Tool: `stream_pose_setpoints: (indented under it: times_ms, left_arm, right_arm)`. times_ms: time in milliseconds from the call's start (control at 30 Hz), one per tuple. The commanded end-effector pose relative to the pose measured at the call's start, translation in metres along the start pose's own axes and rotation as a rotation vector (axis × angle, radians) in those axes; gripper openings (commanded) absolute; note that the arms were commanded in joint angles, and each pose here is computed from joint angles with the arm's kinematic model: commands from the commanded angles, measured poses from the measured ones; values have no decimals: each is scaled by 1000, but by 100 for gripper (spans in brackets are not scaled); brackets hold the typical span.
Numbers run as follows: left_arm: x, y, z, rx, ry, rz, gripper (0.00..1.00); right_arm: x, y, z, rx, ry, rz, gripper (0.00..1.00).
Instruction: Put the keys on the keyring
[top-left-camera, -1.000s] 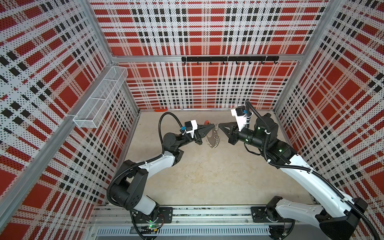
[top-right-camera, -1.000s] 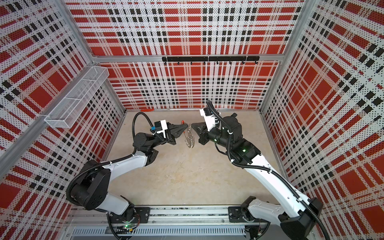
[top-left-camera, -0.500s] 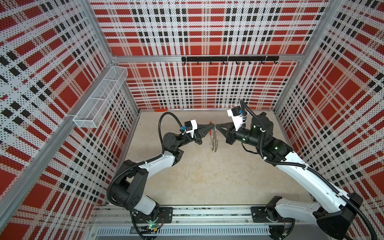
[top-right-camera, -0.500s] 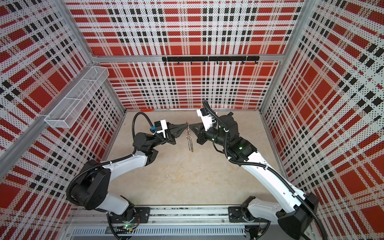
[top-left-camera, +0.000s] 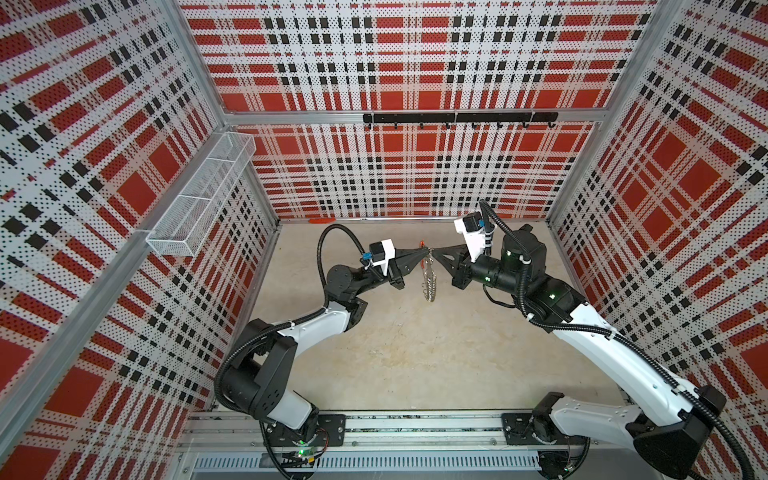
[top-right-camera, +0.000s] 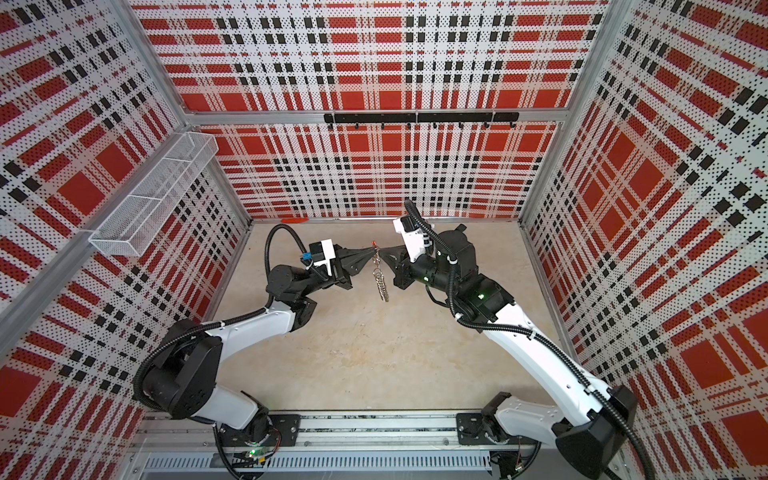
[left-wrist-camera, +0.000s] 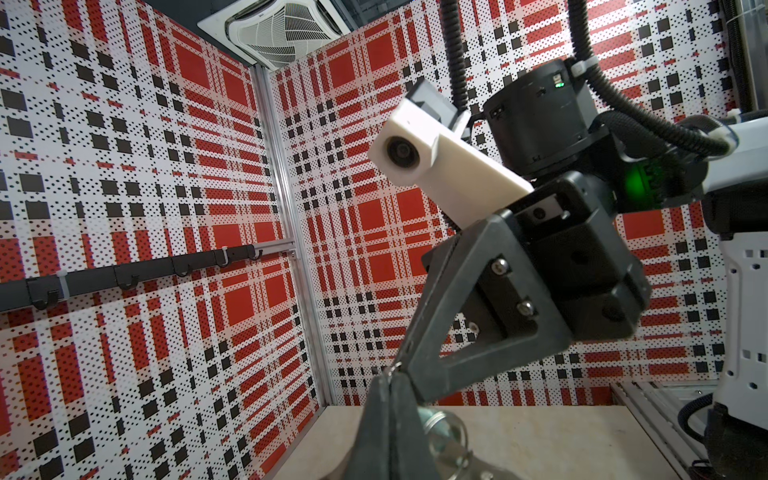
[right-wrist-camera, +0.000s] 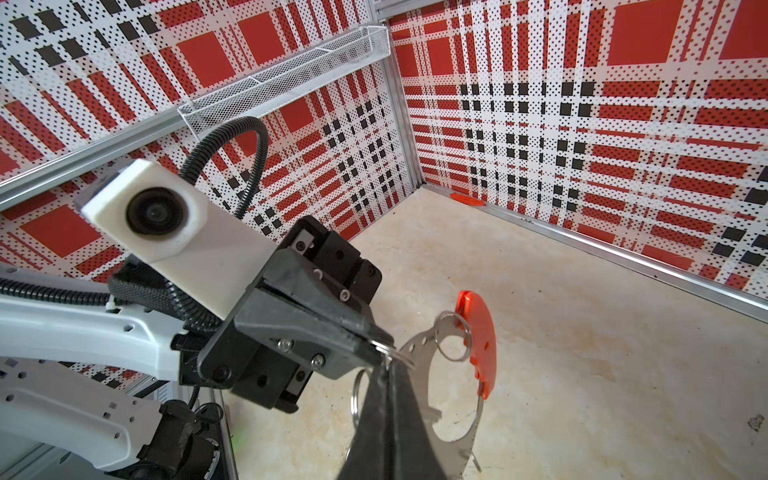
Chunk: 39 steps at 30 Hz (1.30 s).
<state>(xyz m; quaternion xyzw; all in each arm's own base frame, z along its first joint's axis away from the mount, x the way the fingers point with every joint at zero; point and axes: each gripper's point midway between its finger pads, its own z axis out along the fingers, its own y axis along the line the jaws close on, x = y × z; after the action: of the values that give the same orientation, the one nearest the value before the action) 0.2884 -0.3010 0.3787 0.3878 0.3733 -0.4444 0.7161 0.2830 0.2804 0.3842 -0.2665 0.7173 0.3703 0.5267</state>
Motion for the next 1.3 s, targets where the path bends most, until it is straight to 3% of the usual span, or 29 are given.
stream_pose_setpoints:
  times_ms: [0,933,1267]
  left_arm:
    - [-14,3,3,11,-36,31,0]
    - [-17,2,3,16,-38,26,0]
    - [-18,-3,3,40,-39,33,0]
  right_arm:
    - [-29,11,-15,-11,-82,-45,0]
    - [-26,3,-7,18,-69,-38,0]
    - [-22,-18,2,83,-51,32,0]
